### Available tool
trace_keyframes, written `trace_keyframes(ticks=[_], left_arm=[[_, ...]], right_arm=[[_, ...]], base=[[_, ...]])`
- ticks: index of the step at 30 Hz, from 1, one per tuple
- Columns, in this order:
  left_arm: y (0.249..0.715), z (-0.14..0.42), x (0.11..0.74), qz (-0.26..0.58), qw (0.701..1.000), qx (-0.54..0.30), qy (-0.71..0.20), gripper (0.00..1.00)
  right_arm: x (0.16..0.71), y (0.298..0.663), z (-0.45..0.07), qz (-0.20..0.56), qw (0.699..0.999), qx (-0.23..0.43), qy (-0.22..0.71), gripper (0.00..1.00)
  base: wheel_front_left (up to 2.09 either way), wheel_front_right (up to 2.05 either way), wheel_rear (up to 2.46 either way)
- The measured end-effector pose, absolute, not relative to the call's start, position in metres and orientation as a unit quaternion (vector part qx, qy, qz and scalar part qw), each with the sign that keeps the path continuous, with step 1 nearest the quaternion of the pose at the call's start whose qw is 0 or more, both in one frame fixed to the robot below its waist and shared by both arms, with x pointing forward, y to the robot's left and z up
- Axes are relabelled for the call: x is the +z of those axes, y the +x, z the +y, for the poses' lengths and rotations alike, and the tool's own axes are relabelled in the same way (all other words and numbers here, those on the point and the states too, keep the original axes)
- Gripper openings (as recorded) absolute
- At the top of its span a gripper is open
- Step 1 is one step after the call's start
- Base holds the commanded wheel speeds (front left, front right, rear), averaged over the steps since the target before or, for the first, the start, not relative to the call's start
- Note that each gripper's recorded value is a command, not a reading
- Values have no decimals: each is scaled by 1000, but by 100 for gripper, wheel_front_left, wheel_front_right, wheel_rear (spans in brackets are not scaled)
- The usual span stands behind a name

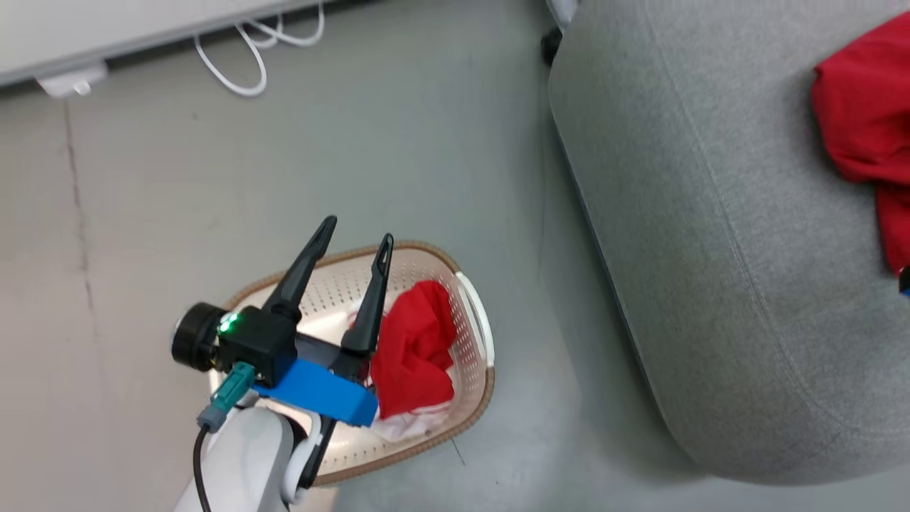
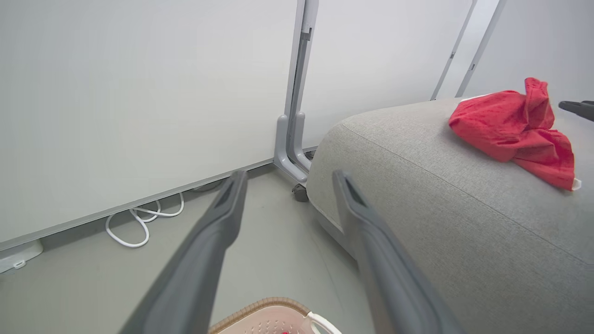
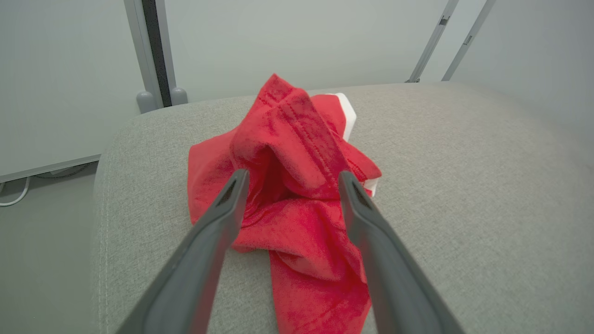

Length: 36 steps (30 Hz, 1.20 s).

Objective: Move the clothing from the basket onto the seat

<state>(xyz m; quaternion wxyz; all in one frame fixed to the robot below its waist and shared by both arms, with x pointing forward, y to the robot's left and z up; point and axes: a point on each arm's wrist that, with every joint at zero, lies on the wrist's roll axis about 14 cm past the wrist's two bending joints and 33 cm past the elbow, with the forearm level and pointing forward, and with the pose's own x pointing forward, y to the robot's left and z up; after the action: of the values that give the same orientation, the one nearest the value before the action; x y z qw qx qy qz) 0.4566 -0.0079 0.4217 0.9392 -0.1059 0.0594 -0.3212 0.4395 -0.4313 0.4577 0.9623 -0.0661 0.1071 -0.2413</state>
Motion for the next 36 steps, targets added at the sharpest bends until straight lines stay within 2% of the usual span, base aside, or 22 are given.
trace_keyframes(ticks=[18,27,36], left_arm=[[395,76,472,27,977,-183,-108,100],[370,123,474,20,988,-116,-102,100],[356,164,473,17,993,-55,-100,100]], right_arm=[[507,391,-294,11,995,-101,-4,100],[519,383,-229,-6,1000,-26,6,100],[509,379,-189,6,1000,24,18,100]], base=[[0,0,0],[0,0,0],[0,0,0]])
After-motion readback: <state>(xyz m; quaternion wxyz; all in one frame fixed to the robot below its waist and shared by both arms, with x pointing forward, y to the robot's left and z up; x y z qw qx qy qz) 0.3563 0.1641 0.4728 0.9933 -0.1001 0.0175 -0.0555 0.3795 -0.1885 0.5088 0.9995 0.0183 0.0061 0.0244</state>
